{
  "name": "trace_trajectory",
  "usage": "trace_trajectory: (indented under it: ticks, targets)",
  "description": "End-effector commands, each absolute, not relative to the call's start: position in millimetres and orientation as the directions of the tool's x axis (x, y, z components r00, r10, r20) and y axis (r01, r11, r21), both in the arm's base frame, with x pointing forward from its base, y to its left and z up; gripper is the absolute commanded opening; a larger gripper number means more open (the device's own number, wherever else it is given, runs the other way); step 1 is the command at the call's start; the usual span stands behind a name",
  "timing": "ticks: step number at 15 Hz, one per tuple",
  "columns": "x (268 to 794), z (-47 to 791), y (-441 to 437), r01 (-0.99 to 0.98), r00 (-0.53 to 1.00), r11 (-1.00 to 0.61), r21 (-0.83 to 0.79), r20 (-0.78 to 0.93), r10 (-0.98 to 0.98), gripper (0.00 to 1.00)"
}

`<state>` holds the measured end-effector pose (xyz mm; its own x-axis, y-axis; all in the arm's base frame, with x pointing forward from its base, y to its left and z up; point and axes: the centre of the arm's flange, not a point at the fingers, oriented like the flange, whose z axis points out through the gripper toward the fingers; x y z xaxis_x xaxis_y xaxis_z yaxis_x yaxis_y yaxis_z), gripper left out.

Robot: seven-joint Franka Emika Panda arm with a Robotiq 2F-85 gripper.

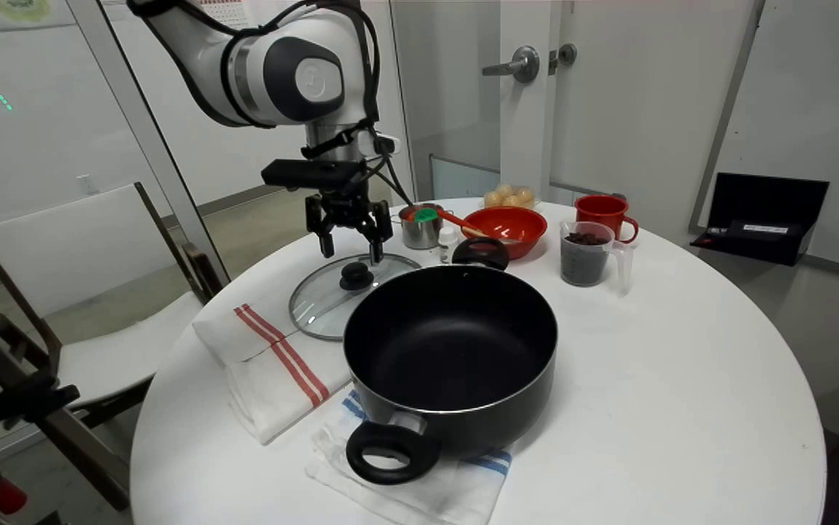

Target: Put the lid on the pan

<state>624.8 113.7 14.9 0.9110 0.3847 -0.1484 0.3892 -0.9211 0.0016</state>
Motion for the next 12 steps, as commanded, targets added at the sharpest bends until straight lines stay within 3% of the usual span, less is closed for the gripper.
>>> trace_trajectory:
  ticks: [1, 9, 10, 12]
  targets:
    - [645, -6, 124, 0.408, 0.901, -0.913, -0.008, -0.158, 0.404, 1.00]
    - [648, -21, 122, 0.405, 0.899, -0.914, -0.017, -0.176, 0.401, 0.99]
    - [648, -22, 122, 0.407, 0.898, -0.913, -0.018, -0.176, 0.404, 0.74]
    - [648, -23, 122, 0.410, 0.896, -0.912, -0.017, -0.179, 0.406, 0.69]
